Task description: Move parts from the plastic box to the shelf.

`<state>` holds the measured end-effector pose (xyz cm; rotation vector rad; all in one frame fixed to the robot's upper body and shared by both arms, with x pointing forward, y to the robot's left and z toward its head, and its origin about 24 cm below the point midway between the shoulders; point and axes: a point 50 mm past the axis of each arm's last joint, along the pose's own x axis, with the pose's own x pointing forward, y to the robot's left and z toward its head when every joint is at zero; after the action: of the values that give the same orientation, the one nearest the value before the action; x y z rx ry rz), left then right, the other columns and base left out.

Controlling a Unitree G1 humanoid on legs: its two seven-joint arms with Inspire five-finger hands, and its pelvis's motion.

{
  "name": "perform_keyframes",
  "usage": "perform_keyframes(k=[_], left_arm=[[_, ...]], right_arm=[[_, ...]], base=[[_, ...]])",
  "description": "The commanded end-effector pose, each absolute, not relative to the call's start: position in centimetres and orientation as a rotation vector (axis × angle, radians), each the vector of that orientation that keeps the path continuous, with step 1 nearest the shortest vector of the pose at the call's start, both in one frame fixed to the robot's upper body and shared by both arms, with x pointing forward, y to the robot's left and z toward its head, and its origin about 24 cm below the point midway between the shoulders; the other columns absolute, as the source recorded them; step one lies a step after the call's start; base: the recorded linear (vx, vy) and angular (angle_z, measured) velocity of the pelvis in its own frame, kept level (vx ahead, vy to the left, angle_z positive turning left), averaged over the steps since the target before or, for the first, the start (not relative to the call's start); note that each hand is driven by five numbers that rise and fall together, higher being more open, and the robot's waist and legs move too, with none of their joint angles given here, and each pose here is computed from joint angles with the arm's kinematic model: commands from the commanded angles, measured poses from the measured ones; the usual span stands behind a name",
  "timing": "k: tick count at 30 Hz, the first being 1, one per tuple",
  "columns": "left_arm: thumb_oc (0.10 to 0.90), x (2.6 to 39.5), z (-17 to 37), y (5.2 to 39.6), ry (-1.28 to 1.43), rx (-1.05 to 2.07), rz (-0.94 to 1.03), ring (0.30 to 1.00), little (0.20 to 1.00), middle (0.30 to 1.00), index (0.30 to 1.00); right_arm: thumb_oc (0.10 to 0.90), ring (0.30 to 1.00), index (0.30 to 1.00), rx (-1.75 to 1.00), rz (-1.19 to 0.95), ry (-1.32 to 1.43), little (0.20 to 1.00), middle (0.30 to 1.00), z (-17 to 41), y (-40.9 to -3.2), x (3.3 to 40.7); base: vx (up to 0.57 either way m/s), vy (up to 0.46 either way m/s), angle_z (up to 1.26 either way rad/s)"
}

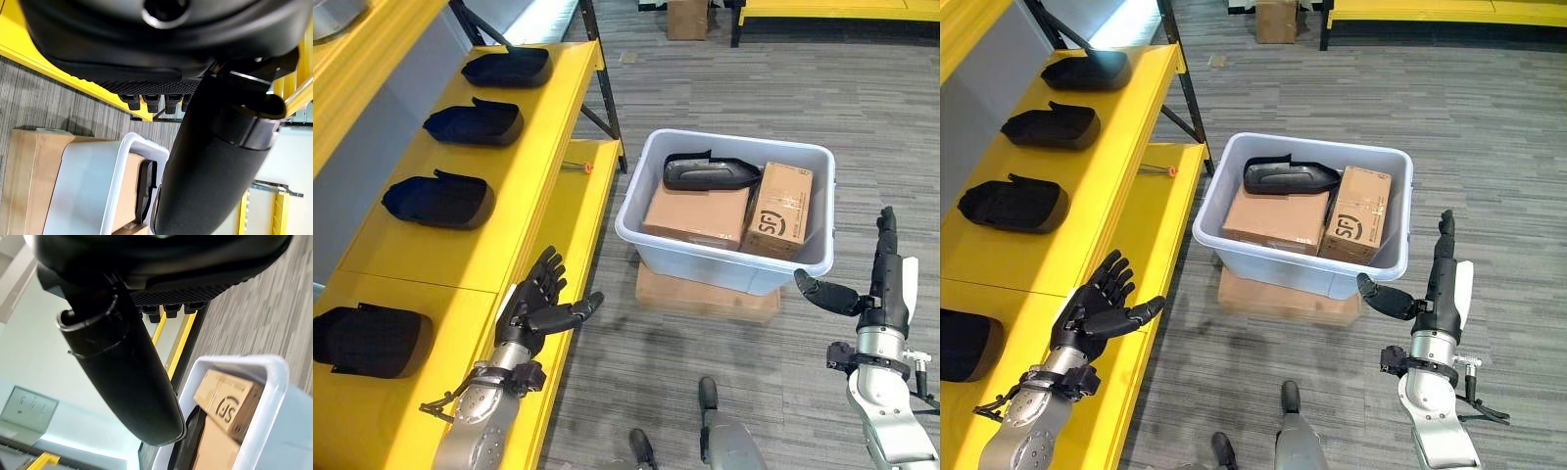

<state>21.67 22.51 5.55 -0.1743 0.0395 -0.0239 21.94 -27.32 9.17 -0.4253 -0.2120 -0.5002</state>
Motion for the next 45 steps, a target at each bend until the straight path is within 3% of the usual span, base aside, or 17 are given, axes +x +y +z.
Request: perform_keyframes(k=[1, 8, 13, 17, 31, 45], left_arm=[[0.900, 22.6, 10.6, 22.3, -0.232, -0.176, -0.078, 1.000, 1.000, 1.000, 1.000], [0.900, 23.5, 12.0, 21.4, -0.316, -0.272, -0.072, 1.000, 1.000, 1.000, 1.000], [0.900, 24.0, 12.1, 20.2, -0.294, -0.240, -0.118, 1.000, 1.000, 1.000, 1.000], [0.900, 24.0, 12.0, 21.2, -0.289, -0.205, -0.066, 1.000, 1.000, 1.000, 1.000], [0.900, 22.6, 9.8, 22.9, -0.229, -0.185, -0.024, 1.000, 1.000, 1.000, 1.000], [0.900, 22.6, 9.7, 22.8, -0.204, -0.205, -0.037, 1.000, 1.000, 1.000, 1.000]], right_arm=[[0.900, 1.000, 1.000, -0.467, -0.538, -0.526, 1.000, 1.000, 14.9, -26.8, 22.0], [0.900, 1.000, 1.000, -0.477, -0.525, -0.567, 1.000, 1.000, 15.6, -26.6, 22.2], [0.900, 1.000, 1.000, -0.448, -0.434, -0.501, 1.000, 1.000, 14.6, -25.7, 22.2], [0.900, 1.000, 1.000, -0.441, -0.326, -0.398, 1.000, 1.000, 12.5, -24.8, 22.9], [0.900, 1.000, 1.000, -0.448, -0.244, -0.324, 1.000, 1.000, 11.5, -25.5, 22.2], [0.900, 1.000, 1.000, -0.476, -0.299, -0.328, 1.000, 1.000, 11.7, -25.9, 21.7]], base=[[0.06, -0.046, -0.10], [0.09, -0.118, -0.07], [0.16, -0.330, -0.01], [0.19, -0.305, -0.21], [0.15, 0.132, -0.58], [0.07, 0.088, 0.22]])
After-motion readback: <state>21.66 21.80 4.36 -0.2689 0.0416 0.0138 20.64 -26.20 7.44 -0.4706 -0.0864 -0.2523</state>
